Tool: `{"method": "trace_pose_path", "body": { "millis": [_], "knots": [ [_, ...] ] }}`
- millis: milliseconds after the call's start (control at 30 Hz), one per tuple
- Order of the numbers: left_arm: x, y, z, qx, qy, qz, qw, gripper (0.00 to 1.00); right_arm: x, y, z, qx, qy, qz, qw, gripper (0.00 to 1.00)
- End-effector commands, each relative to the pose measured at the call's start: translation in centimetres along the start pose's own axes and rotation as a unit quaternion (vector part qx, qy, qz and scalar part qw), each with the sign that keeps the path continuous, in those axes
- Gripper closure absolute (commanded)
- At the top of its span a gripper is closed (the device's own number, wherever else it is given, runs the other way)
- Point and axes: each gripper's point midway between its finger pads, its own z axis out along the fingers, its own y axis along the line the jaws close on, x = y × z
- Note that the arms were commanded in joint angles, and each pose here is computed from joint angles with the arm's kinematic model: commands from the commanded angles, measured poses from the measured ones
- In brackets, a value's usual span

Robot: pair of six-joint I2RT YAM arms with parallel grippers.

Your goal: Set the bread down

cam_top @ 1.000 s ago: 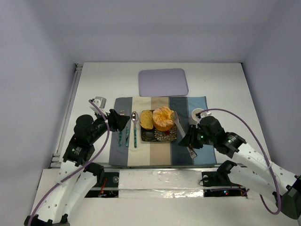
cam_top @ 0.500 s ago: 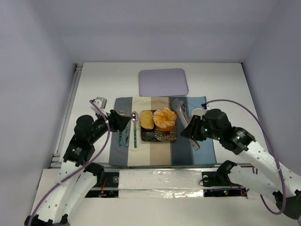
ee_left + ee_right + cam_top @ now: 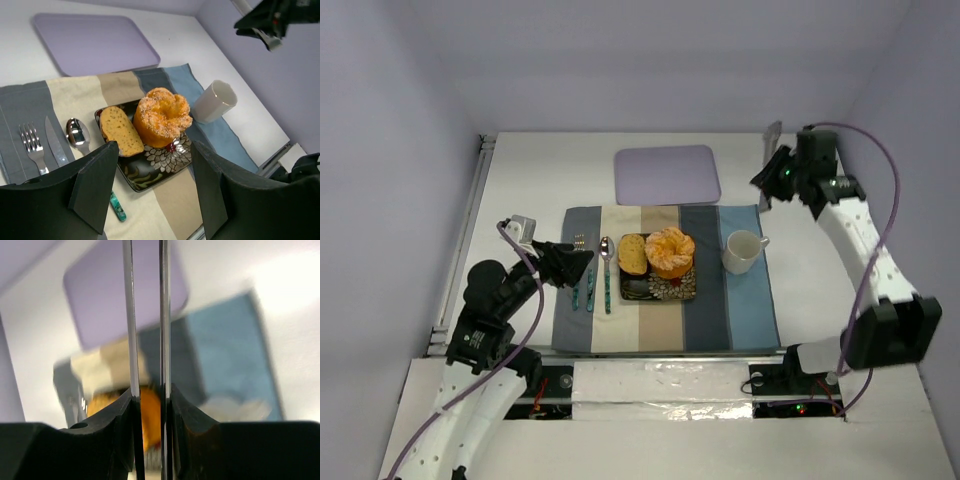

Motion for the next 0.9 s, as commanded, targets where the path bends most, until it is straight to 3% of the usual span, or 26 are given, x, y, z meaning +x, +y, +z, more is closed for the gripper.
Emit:
{"method": "trace_pose_path", "body": {
  "millis": [0,33,167,367,767,867],
  "knots": [
    [-1.3,-0.7,-0.3,0.015,-0.031,0.017,0.999,0.43,-5.4,-1.3,3.3,-0.01,-0.015,0.017,1.0,0.67],
    [-1.3,-1.1,-0.5,0.022,-0.034,0.019,0.999,0.43,-7.7,-2.7,3.7,0.004,-0.027,0.03,0.999,0.68],
    [-1.9,-1.8,-1.2,0.033,-0.05,0.025,0.998,0.43,-8.5,-8.8,8.3,0.085,-0.001,0.014,0.996,0.68],
    [-2.4,-2.1,-1.7,0.035,-0.063,0.027,0.997,0.43,-5.2,-17.7,11.6,0.232,0.05,-0.067,0.969,0.68],
    [-2.0,-2.1,-1.3,0.036,-0.051,0.027,0.998,0.43,-1.9,-24.0,14.8,0.309,0.09,-0.14,0.936,0.66],
    [-1.8,-2.0,-1.0,0.035,-0.045,0.026,0.998,0.43,-1.5,-24.5,15.4,0.313,0.091,-0.141,0.935,0.57]
  ]
}}
